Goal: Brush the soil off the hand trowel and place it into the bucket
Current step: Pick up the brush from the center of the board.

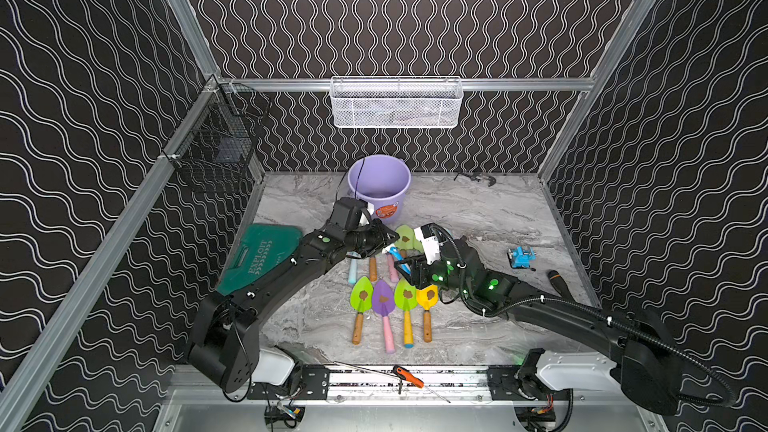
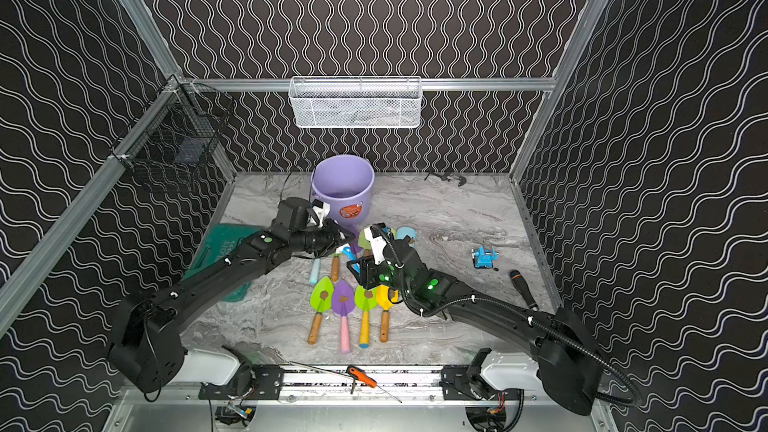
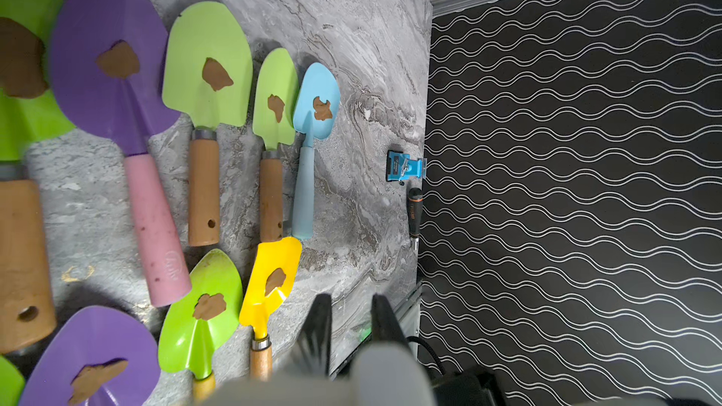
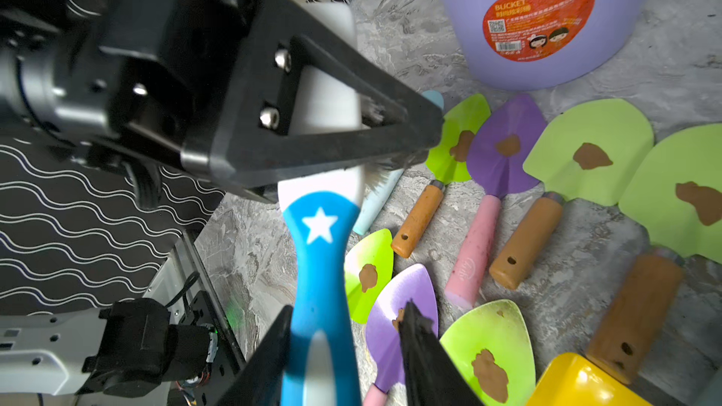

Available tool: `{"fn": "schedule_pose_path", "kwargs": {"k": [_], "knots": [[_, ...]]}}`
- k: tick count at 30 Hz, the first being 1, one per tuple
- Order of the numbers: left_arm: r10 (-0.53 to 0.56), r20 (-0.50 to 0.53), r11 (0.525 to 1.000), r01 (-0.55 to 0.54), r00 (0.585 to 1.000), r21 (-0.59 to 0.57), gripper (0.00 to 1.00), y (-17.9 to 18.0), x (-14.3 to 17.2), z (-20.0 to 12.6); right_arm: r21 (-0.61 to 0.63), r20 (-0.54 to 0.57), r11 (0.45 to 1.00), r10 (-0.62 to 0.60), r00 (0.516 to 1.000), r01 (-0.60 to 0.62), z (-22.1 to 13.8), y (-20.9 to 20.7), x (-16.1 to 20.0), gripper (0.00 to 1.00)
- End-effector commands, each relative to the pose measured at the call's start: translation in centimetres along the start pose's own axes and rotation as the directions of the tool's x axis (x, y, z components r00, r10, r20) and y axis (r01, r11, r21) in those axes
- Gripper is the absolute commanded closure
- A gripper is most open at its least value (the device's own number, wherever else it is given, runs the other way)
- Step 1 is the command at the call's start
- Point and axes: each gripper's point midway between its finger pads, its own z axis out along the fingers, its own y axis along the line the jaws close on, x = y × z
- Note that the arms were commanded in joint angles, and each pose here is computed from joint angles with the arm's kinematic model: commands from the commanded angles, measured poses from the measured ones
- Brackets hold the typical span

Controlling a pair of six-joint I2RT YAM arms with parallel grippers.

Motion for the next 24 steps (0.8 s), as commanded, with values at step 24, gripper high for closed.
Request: {"fn": "schedule_pose_path", "kwargs": {"k": [24], "knots": [[-0.036, 0.006, 0.998, 0.035, 0.999, 0.056, 1.0, -0.5, -0.2, 0.4, -0.031, 0.122, 0.999, 0.013, 0.992, -0.009, 0.4, 1.1, -2.0, 0.68]]}}
